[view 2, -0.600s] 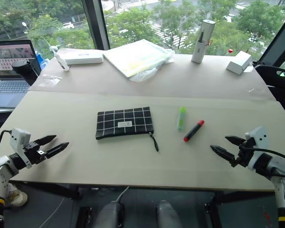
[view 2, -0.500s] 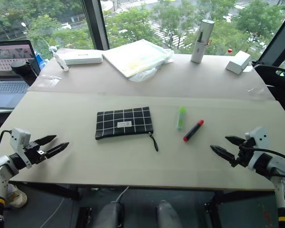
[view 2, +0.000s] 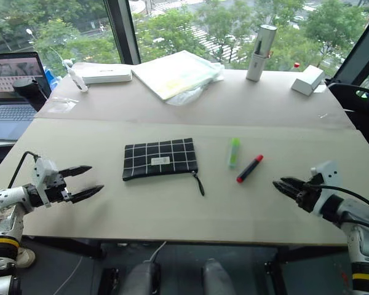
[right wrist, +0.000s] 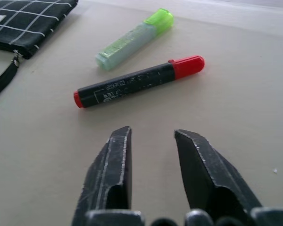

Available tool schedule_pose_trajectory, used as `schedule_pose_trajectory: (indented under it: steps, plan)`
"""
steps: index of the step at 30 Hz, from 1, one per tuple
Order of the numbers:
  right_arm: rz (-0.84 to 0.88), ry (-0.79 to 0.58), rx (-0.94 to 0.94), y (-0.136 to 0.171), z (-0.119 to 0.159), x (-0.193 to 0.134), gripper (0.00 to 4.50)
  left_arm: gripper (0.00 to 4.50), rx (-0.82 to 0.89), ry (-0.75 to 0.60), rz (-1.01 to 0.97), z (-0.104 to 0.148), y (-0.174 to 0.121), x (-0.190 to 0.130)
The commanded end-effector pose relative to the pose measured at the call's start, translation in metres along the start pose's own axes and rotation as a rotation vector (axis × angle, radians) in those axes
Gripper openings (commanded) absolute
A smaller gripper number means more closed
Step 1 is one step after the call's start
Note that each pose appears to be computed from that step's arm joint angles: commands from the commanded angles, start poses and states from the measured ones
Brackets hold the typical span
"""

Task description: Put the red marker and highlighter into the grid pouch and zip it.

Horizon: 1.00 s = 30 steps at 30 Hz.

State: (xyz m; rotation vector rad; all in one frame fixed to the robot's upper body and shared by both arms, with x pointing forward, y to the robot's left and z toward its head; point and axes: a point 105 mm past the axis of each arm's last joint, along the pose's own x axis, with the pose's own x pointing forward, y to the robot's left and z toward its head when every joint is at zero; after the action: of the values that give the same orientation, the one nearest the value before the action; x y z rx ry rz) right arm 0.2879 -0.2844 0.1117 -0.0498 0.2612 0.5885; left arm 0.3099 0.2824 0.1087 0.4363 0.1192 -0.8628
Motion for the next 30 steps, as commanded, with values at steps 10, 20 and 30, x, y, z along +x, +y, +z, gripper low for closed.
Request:
schedule_pose_trajectory:
  steps: [10, 20, 30]
  plan:
    - [0.295, -0.172, -0.123, 0.089, 0.076, 0.087, 0.02, 4.50, 0.337, 0.061, -0.176, 0.019, -0.001, 0.037]
    - [0.232, -0.066, -0.297, 0.127, 0.079, 0.173, 0.02, 4.50, 0.432, 0.057, -0.129, 0.019, 0.006, 0.055]
    - [0.272, 0.172, -0.561, 0.128, 0.028, 0.194, 0.02, 4.50, 0.434, 0.016, -0.100, 0.023, 0.006, 0.060]
